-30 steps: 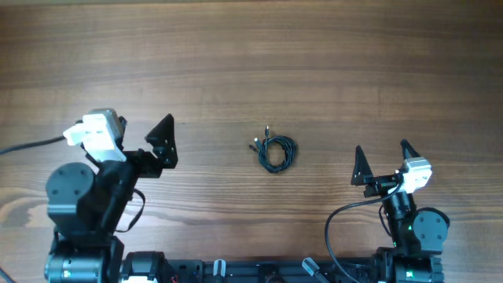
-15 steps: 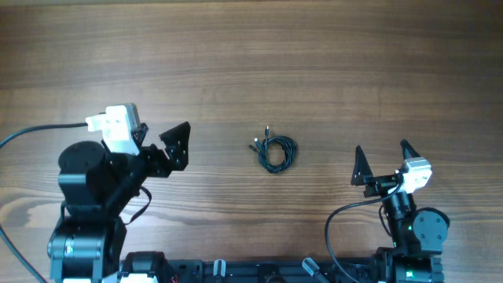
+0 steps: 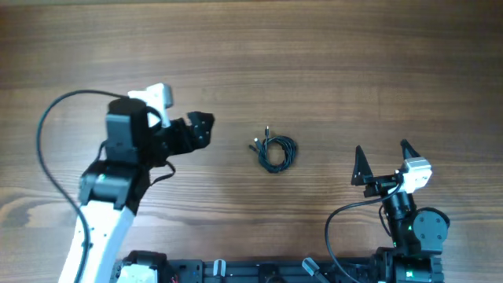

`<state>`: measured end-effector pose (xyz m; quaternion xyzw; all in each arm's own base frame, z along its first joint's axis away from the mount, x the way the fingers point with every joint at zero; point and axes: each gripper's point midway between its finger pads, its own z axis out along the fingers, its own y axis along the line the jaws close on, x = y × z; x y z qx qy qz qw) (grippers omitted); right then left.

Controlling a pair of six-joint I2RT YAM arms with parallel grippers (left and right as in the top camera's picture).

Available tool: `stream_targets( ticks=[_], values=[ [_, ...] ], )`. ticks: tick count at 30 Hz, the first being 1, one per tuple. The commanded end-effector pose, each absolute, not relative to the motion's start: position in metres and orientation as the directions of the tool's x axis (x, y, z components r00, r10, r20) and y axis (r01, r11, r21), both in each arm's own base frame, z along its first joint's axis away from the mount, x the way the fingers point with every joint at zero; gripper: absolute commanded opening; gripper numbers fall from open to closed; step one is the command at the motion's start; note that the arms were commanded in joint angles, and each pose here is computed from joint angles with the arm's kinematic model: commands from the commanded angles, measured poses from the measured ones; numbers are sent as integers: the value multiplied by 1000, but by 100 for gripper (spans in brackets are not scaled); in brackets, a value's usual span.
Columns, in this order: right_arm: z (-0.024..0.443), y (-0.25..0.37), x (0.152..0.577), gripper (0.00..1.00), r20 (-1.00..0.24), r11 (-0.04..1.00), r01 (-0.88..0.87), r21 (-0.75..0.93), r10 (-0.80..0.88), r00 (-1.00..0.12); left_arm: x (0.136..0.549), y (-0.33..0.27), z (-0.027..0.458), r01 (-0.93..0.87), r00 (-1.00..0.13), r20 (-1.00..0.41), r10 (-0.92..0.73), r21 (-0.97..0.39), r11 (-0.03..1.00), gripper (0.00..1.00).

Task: Untangle cables
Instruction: 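Move the left gripper forward over the black cable coil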

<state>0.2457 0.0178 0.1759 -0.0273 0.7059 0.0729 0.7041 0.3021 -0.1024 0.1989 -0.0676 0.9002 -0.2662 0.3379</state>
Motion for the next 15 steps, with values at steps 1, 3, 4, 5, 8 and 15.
stream_targets(
  ticks=[1, 3, 4, 5, 8, 15],
  values=[
    [179, 17, 245, 100, -999, 989, -137, 50, 52, 11, 312, -118, 189, 18, -774, -543, -325, -533, 846, 90],
    [179, 17, 245, 100, -999, 989, -137, 50, 52, 11, 317, -129, 184, 25, -778, -543, -315, -528, 849, 85],
    [179, 17, 245, 100, -999, 989, -137, 51, 53, 11, 318, -136, 181, 41, -784, -544, -299, -527, 849, 83],
    [179, 17, 245, 100, -999, 989, -137, 51, 53, 11, 318, -150, 174, 69, -800, -537, -268, -525, 848, 82],
    [179, 17, 245, 100, -999, 989, -137, 50, 52, 11, 314, -174, 153, 68, -844, -482, -235, -532, 844, 73],
    [179, 17, 245, 100, -999, 989, -137, 51, 53, 11, 284, -219, 79, -139, -940, -200, -278, -520, 843, 55]
  ],
)
